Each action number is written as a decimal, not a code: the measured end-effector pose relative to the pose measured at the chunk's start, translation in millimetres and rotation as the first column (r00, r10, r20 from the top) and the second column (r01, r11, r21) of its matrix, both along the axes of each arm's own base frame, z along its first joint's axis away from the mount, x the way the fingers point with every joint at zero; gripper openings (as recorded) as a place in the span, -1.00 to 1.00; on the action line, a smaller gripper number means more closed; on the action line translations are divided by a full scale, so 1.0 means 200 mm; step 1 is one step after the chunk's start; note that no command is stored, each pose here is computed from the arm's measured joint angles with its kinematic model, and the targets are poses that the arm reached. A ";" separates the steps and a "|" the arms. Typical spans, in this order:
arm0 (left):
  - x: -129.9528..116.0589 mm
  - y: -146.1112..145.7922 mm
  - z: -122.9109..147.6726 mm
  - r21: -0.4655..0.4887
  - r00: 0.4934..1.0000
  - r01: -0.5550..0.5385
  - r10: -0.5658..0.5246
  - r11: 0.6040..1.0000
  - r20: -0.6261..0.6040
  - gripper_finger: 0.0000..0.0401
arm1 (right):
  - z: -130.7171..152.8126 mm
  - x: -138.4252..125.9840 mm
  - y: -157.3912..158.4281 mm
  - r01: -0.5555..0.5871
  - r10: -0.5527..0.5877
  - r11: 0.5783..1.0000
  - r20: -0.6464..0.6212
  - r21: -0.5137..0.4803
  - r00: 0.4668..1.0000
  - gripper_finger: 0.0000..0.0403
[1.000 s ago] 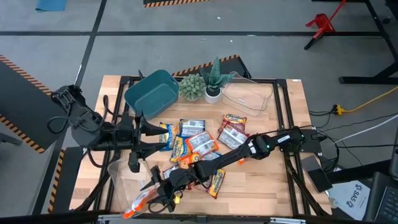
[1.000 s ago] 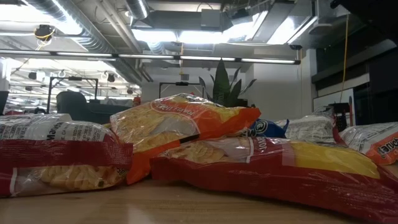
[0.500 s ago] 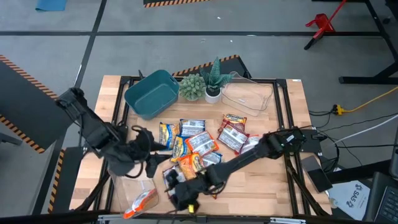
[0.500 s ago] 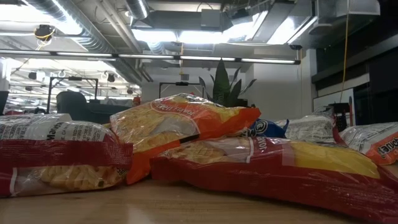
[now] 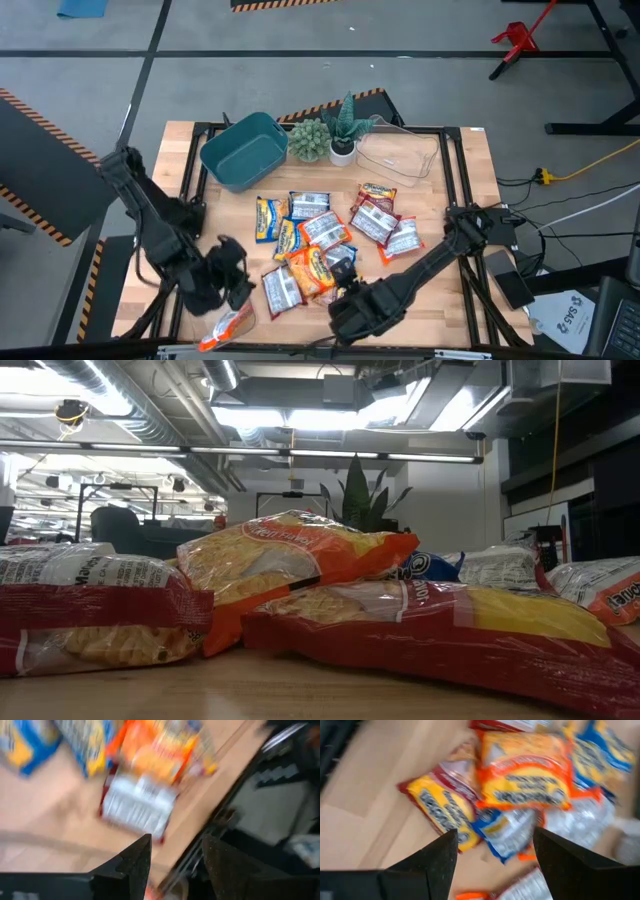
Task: Sort Maruchan noodles
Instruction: Put the orange noodle pack into the bottom transparent bin
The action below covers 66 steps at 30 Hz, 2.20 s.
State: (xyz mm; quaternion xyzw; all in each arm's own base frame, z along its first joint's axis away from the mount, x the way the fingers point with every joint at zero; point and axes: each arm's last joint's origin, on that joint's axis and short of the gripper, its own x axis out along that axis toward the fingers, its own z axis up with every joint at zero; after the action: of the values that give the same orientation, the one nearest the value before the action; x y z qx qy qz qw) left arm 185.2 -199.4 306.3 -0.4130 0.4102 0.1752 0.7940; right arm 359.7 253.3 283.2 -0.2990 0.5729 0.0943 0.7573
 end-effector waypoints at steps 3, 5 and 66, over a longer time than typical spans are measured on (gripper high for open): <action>0.03 -0.07 -0.09 -0.012 0.997 0.004 -0.005 1.000 -0.073 -0.17 | 0.03 -0.04 0.02 0.023 -0.021 0.999 0.045 -0.041 0.999 0.21; 0.06 -0.12 -0.13 -0.049 0.995 0.012 -0.017 0.999 -0.102 -0.17 | 0.04 -0.07 0.04 0.022 -0.017 0.998 0.063 -0.065 0.998 0.21; 0.01 -0.14 -0.39 0.055 0.778 -0.122 0.130 0.991 -0.614 -0.17 | 0.04 -0.07 0.06 0.043 -0.033 0.995 0.118 -0.087 0.992 0.21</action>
State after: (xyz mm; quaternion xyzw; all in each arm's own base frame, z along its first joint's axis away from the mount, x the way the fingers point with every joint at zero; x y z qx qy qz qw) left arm 186.3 -227.8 227.4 -0.3550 0.6171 0.3554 0.6057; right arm 345.9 265.2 291.7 -0.3265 0.5369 0.0366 0.7770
